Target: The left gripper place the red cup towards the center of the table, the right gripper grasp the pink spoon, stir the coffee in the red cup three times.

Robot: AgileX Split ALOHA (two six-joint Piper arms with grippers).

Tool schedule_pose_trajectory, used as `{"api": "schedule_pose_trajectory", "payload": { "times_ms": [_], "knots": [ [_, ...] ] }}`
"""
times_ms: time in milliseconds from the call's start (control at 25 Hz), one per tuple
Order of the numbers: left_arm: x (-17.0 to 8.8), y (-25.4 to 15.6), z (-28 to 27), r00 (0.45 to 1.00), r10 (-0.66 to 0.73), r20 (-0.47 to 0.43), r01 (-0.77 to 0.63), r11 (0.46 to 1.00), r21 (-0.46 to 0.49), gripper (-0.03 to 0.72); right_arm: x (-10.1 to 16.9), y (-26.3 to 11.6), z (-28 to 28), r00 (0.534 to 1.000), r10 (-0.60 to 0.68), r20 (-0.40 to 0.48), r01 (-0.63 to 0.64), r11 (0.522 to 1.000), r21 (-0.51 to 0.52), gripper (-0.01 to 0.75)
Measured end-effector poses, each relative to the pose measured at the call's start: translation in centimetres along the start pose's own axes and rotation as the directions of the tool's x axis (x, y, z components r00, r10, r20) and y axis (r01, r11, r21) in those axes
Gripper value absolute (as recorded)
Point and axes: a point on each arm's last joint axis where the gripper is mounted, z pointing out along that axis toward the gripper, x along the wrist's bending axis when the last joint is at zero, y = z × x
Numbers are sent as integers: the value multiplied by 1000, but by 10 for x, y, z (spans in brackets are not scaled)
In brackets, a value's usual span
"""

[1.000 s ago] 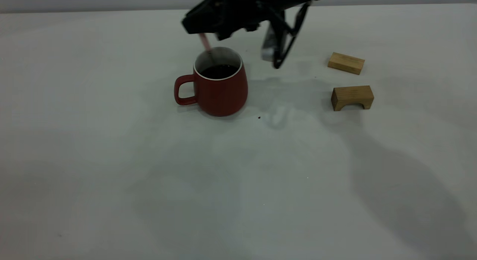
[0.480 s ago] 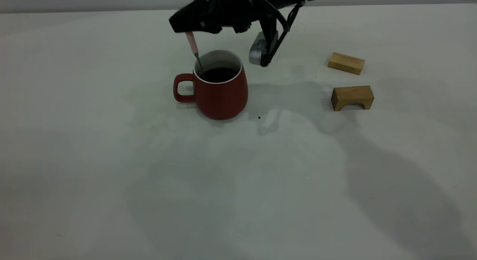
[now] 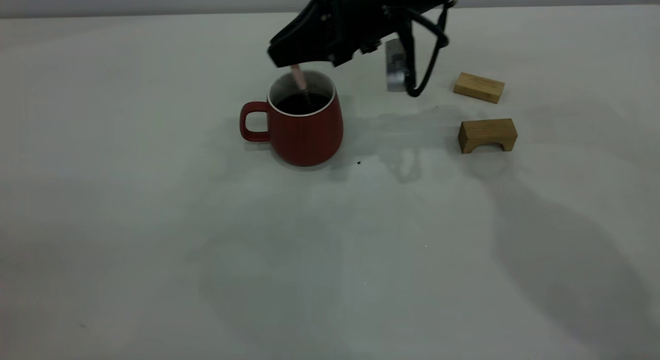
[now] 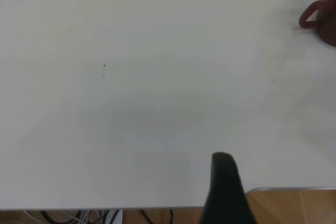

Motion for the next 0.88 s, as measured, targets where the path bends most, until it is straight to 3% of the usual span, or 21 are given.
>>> {"api": "schedule_pose_trajectory", "payload": {
  "times_ms": [120,280,360,440,680,760,880],
  "knots": [
    [0,0,0,1000,0,0,0,1000,0,595,-2,-2,5,1000,-28,-6,28,1000,-11,141],
    [0,0,0,1000,0,0,0,1000,0,595,0,2,0,986,-166,0,166,986,-23,163],
    [0,0,0,1000,-5,0,5,1000,0,595,1,3,-2,963,-271,16,271,962,-40,214],
    [0,0,0,1000,-5,0,5,1000,0,595,0,3,-6,916,-399,52,401,913,-70,313],
    [0,0,0,1000,-5,0,5,1000,0,595,-9,-48,-39,665,-725,181,741,670,-42,602],
    [0,0,0,1000,-5,0,5,1000,0,595,-15,-71,-57,568,-791,230,817,576,-38,637],
    [0,0,0,1000,-5,0,5,1000,0,595,-28,-99,-89,382,-845,375,917,398,-36,632]
  ]
}}
